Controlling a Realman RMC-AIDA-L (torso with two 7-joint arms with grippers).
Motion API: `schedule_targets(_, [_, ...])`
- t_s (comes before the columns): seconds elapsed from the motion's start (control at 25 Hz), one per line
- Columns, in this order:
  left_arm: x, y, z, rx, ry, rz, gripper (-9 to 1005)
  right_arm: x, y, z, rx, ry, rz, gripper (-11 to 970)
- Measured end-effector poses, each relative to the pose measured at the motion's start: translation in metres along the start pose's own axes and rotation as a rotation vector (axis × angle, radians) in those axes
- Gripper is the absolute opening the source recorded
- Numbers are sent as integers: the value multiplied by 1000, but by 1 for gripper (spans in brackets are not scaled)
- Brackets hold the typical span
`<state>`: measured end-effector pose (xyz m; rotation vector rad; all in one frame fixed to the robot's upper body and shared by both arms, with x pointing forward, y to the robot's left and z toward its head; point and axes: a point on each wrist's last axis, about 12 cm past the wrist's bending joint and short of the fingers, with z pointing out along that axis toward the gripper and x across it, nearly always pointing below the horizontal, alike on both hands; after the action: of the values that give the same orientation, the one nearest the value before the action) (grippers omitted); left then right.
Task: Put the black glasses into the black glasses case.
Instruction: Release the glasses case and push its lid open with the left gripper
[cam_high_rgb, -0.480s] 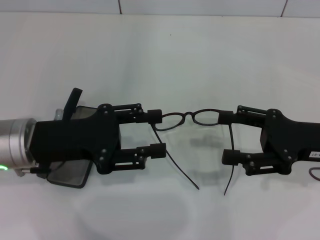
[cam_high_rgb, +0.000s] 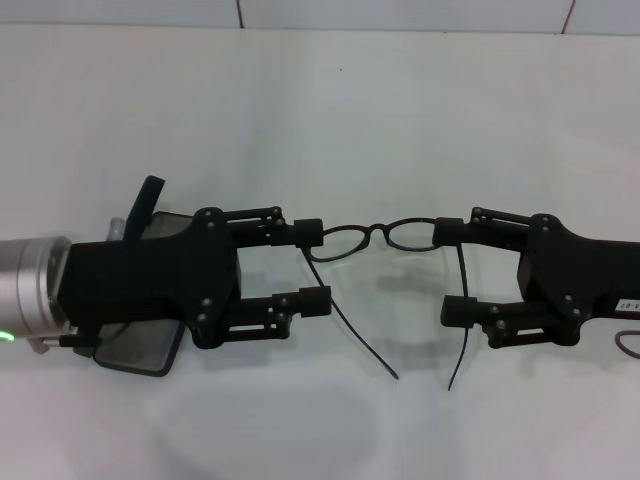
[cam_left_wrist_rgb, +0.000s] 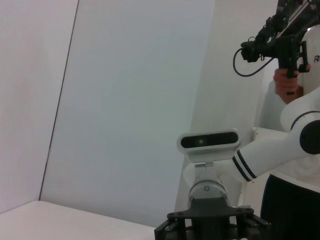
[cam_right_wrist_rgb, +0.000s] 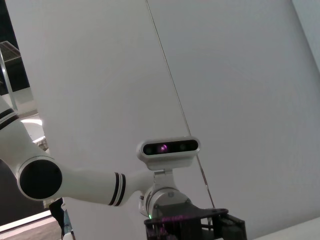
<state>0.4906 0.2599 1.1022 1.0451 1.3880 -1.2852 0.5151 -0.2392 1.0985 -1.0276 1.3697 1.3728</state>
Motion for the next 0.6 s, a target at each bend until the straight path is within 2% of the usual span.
schedule_targets(0.2, [-1, 1, -1, -12, -11, -4, 676, 2, 0, -2, 22, -5, 2, 859])
schedule_targets(0.28, [-6, 4, -2, -44, -36, -14, 676, 3, -3, -8, 76, -17, -2, 858])
schedule_targets(0.36, [-20, 11, -3, -103, -41, -42, 677, 5, -4, -19, 155, -37, -4, 856])
schedule_targets(0.48, [-46, 20, -6, -193, 97, -101, 677, 7, -2, -40, 261, -87, -6, 854])
schedule_targets(0.6, [-76, 21, -3, -296, 274, -135, 677, 11, 8, -64, 367, -166, -33, 852])
